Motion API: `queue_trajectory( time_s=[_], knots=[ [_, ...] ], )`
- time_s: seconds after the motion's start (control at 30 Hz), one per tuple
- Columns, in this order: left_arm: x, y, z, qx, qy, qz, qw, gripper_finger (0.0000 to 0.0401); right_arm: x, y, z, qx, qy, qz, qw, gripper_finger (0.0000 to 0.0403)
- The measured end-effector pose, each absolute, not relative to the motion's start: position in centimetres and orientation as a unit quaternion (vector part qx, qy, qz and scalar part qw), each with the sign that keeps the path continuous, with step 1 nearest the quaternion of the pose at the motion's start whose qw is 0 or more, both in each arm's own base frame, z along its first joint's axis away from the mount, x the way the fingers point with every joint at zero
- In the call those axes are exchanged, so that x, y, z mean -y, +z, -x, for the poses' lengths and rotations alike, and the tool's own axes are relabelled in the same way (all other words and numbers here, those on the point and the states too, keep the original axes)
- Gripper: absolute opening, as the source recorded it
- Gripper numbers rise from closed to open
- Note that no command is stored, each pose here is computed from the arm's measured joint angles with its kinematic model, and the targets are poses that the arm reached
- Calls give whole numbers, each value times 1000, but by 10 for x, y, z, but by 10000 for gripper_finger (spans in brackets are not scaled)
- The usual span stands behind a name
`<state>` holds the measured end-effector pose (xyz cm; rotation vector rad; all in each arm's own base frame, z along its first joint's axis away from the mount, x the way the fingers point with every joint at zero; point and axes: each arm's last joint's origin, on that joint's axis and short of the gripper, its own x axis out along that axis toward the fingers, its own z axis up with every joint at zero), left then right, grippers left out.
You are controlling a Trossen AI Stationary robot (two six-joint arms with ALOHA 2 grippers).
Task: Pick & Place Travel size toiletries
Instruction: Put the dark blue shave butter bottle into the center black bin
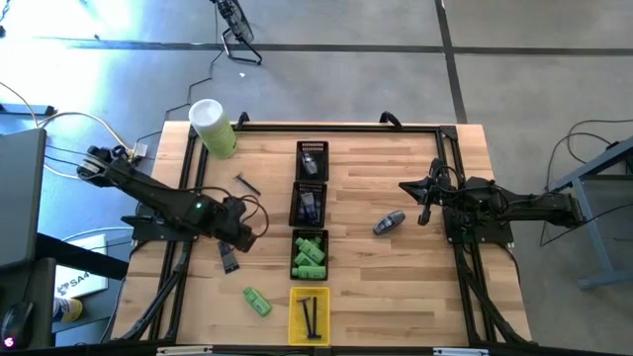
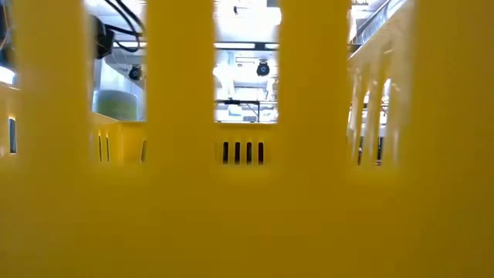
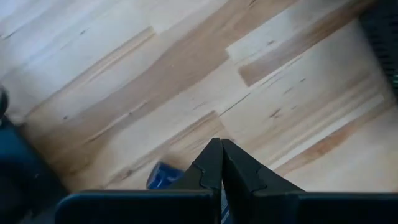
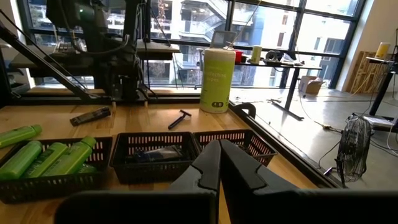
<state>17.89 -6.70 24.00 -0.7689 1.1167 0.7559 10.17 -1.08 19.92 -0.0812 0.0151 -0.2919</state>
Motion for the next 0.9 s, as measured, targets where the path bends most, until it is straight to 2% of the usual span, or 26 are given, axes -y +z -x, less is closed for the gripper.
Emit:
queue_trajectory(
  time_s=[0.33,0.43,0.53,0.7,0.9],
  knots=[
    [70,240,-179,-501,341,352,714,1,11,199,-102,-7,-145,40,989,2],
    [70,238,-179,-504,348,362,703,14,11,199,-102,-7,-145,40,989,2],
    [71,238,-179,-497,367,389,683,45,11,199,-102,-7,-145,40,989,2],
    [70,237,-175,-494,401,416,649,120,11,199,-102,-7,-145,40,989,2],
    [70,237,-174,-492,409,427,639,212,11,199,-102,-7,-145,40,989,2]
  ],
)
